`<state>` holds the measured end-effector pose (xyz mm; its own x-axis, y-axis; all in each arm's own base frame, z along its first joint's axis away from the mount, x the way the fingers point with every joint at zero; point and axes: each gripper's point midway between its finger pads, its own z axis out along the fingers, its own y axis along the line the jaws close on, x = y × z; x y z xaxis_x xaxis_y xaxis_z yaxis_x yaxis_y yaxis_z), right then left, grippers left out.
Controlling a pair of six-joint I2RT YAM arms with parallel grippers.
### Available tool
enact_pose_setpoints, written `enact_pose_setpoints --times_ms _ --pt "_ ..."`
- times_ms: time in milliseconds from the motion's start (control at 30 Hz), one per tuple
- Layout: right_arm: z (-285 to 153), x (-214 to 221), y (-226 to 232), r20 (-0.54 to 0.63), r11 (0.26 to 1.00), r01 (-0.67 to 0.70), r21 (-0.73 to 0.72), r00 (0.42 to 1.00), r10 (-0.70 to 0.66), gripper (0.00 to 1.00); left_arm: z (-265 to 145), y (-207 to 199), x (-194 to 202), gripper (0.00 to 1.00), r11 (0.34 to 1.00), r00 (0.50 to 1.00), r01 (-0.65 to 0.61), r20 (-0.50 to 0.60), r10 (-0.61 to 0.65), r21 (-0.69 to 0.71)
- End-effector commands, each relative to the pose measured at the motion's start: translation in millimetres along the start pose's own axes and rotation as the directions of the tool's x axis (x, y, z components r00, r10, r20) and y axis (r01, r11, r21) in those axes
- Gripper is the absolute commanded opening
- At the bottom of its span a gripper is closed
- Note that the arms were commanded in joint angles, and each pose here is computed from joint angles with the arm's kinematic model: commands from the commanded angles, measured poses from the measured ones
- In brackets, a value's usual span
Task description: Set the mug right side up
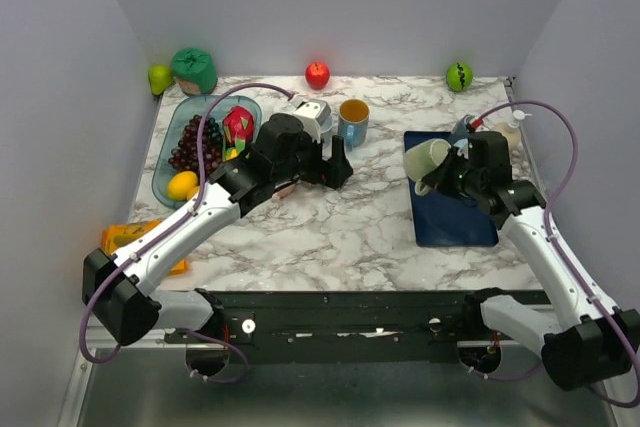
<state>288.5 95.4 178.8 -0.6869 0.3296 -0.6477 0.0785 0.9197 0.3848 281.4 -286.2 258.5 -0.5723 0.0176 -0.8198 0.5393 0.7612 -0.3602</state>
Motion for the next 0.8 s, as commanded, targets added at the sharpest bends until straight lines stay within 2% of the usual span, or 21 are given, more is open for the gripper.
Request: enact_pose_setpoints --times_ms 0,167,300,467,700,767 --pt "-44.7 -44.8 75.3 0.149 0.95 -0.001 -0.313 0.988 0.05 0.01 -14.1 -28.8 -17.1 0.99 0.989 0.997 0.043 0.051 -0.05 0.145" --pt "-87.8 -66.4 115.6 0.239 0.873 0.033 -0.487 0.966 0.097 0.01 -24.9 -48.9 -30.1 0.99 0.967 0.994 0.057 0.081 -0.08 0.249" --pt "-125.1 -81.5 147.7 0.283 0.77 0.07 -0.634 0.948 0.146 0.01 -32.7 -64.0 -37.1 0.99 0.943 0.99 0.06 0.103 -0.099 0.326" --pt "-159.1 -91.9 174.1 0.313 0.671 0.12 -0.732 0.934 0.174 0.01 -42.3 -86.5 -49.1 0.99 0.896 0.985 0.072 0.112 -0.134 0.438" --pt "-191.6 -97.4 200.6 0.342 0.537 0.18 -0.824 0.914 0.219 0.01 -45.4 -120.1 -65.1 0.99 0.749 0.953 0.193 0.061 -0.298 0.633" --pt "-194.6 -96.1 203.4 0.337 0.518 0.179 -0.836 0.913 0.23 0.01 -47.8 -129.9 -72.1 0.99 0.685 0.937 0.228 0.036 -0.348 0.692"
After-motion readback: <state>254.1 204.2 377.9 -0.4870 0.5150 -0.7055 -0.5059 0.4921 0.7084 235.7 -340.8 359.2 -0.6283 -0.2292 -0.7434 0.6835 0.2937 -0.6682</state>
